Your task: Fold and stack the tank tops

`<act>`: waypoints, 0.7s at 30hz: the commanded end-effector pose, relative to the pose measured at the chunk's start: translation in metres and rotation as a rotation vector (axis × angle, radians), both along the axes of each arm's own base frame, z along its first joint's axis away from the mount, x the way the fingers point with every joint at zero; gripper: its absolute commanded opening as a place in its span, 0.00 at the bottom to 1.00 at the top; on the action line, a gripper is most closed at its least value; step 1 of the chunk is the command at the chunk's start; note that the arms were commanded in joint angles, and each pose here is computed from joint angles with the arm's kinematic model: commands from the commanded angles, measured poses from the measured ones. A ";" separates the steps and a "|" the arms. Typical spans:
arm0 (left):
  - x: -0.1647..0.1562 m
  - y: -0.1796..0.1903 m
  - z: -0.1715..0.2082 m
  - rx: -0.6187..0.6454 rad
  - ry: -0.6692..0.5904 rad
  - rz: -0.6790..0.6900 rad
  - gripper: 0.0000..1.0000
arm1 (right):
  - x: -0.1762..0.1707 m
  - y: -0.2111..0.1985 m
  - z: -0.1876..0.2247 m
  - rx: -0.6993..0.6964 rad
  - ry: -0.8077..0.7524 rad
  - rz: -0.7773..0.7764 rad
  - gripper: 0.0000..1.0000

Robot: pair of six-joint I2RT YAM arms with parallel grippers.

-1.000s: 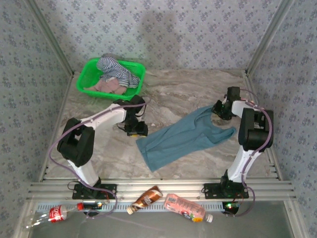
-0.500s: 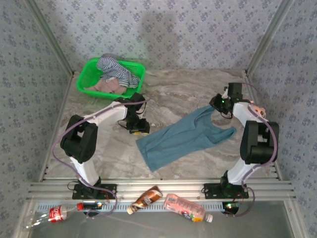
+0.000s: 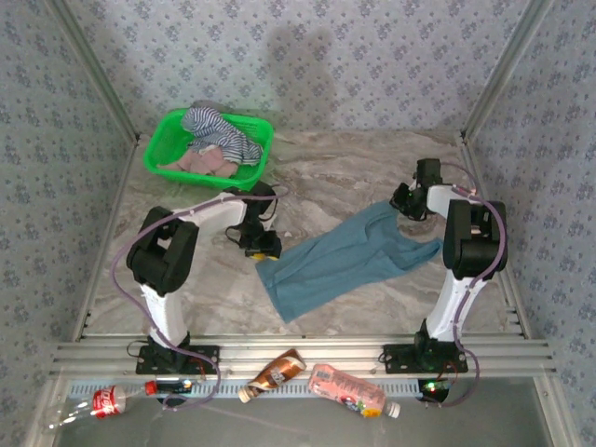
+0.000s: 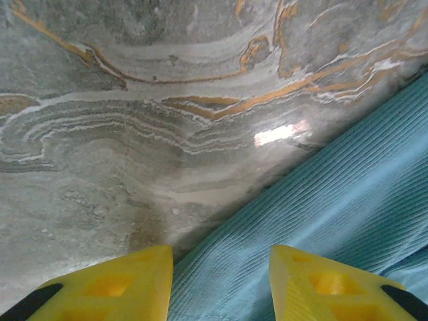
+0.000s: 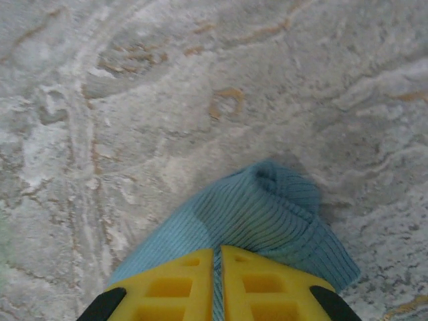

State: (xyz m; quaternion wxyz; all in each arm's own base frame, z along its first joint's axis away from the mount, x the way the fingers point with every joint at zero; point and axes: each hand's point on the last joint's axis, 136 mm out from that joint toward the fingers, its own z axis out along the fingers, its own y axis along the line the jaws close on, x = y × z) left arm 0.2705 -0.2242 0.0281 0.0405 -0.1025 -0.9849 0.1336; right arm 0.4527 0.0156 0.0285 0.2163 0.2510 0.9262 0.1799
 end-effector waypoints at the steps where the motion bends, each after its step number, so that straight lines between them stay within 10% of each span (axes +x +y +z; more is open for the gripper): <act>1: -0.011 0.007 -0.007 0.062 0.031 -0.076 0.42 | -0.010 -0.008 -0.019 -0.019 0.091 -0.021 0.13; 21: -0.082 0.019 -0.013 0.112 0.151 0.037 0.27 | 0.067 0.057 0.020 0.061 -0.062 0.204 0.14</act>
